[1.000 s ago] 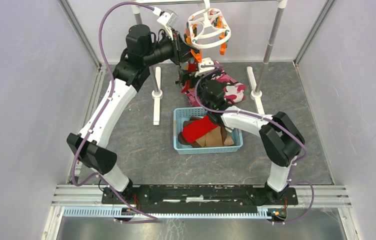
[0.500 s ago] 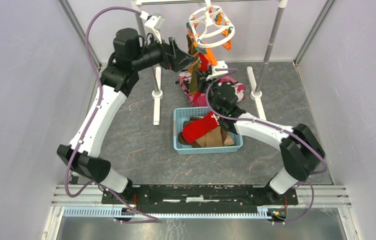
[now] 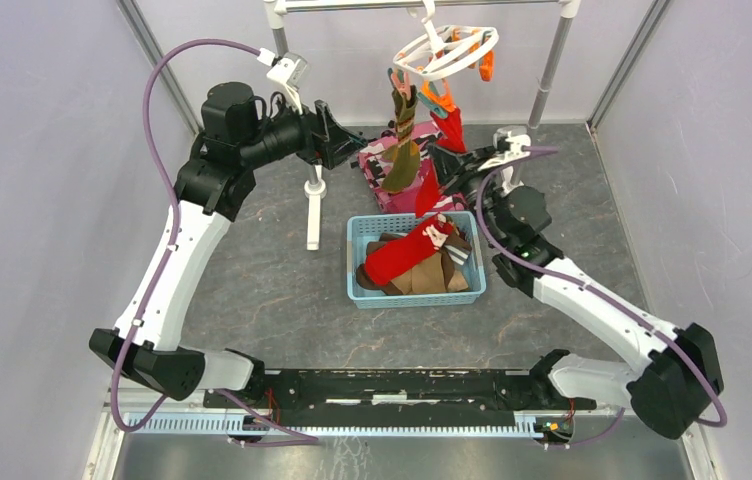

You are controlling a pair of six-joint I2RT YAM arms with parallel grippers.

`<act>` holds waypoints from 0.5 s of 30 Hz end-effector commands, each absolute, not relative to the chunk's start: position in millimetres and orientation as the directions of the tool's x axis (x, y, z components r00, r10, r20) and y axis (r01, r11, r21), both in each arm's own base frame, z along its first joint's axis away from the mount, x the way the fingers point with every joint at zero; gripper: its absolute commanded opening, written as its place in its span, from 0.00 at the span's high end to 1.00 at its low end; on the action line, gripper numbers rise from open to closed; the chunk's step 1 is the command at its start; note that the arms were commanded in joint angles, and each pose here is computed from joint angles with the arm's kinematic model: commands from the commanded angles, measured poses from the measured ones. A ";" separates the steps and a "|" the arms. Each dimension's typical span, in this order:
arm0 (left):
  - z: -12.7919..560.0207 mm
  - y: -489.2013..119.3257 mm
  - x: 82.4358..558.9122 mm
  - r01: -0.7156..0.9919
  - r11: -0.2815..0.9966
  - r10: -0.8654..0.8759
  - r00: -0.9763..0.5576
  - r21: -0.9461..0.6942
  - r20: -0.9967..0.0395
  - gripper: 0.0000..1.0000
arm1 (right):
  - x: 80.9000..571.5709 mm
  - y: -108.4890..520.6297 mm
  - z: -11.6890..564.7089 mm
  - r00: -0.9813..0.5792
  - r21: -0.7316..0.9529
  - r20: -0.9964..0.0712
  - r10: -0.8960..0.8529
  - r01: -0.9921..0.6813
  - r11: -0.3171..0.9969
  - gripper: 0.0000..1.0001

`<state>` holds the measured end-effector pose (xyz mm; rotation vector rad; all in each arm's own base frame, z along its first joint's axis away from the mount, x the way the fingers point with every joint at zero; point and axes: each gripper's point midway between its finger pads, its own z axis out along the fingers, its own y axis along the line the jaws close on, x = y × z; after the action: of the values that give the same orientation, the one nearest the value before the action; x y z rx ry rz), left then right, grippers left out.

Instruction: Remove the socks clipped to the hanger

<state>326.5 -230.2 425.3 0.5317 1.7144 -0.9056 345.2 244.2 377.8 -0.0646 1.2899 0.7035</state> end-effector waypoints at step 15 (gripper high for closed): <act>442.1 -250.4 363.9 0.762 0.572 -0.106 -0.296 -0.302 -0.949 0.26 | 311.5 362.6 368.8 -0.241 0.429 -0.883 0.402 -0.761 0.486 1.00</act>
<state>361.7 -248.8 416.3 0.5452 1.7408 -0.9451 318.5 345.0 359.7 -0.3070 1.4579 1.0701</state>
